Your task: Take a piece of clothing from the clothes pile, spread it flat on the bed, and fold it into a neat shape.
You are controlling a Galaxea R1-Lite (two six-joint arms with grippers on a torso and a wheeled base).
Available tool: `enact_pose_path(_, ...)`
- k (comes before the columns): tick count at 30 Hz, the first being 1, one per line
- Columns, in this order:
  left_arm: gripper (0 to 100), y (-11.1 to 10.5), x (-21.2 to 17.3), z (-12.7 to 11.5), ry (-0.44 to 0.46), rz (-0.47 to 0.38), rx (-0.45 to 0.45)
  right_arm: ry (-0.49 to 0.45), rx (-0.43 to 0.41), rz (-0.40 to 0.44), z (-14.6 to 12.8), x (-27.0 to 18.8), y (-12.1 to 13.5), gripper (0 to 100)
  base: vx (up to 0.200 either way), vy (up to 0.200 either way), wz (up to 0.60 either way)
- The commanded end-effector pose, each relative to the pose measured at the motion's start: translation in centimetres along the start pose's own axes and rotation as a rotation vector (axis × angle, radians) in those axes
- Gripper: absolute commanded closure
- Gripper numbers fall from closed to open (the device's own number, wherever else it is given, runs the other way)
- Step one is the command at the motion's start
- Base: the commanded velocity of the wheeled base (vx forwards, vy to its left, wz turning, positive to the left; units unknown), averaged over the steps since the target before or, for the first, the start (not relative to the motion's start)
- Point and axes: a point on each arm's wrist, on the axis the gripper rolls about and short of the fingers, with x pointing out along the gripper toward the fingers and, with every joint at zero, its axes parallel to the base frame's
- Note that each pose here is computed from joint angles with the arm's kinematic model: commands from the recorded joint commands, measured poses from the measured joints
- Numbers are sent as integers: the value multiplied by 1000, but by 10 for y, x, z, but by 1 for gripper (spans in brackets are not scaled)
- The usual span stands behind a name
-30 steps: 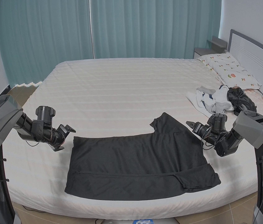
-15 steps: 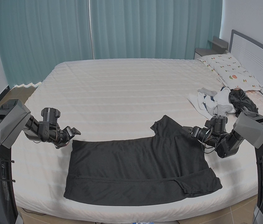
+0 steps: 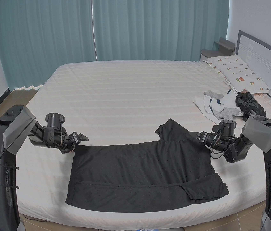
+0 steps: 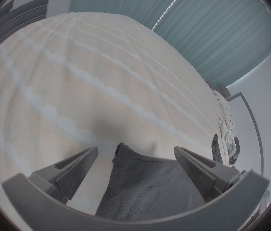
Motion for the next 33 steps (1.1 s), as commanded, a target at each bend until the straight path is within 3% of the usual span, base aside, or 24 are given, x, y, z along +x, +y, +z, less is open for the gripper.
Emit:
enact_pose_path(1, 0, 0, 0, -2, 18, -20, 1, 7, -5, 4, -2, 0, -2, 0, 0, 0, 0)
enact_pose_path(9, 0, 3, 4, -6, 38, -22, 76, 8, -8, 14, -2, 1, 0, 0, 0, 0, 0)
enact_pose_path(15, 0, 2, 3, -5, 33, -23, 76, 20, -7, 37, 5, 5, 1, 0, 0, 0, 0)
enact_pose_path(16, 100, 3, 1, -5, 32, -21, 74, 50, 1, 46, 9, 7, 2, 0, 0, 0, 0)
enact_pose_path(25, 100, 6, -10, -6, 29, -4, 58, 119, -64, 30, 19, 30, 2, 0, 0, 0, 0)
enact_pose_path(33, 100, 8, -14, -10, 41, 5, 52, 124, -89, 47, 11, 55, 3, 0, 0, 0, 0)
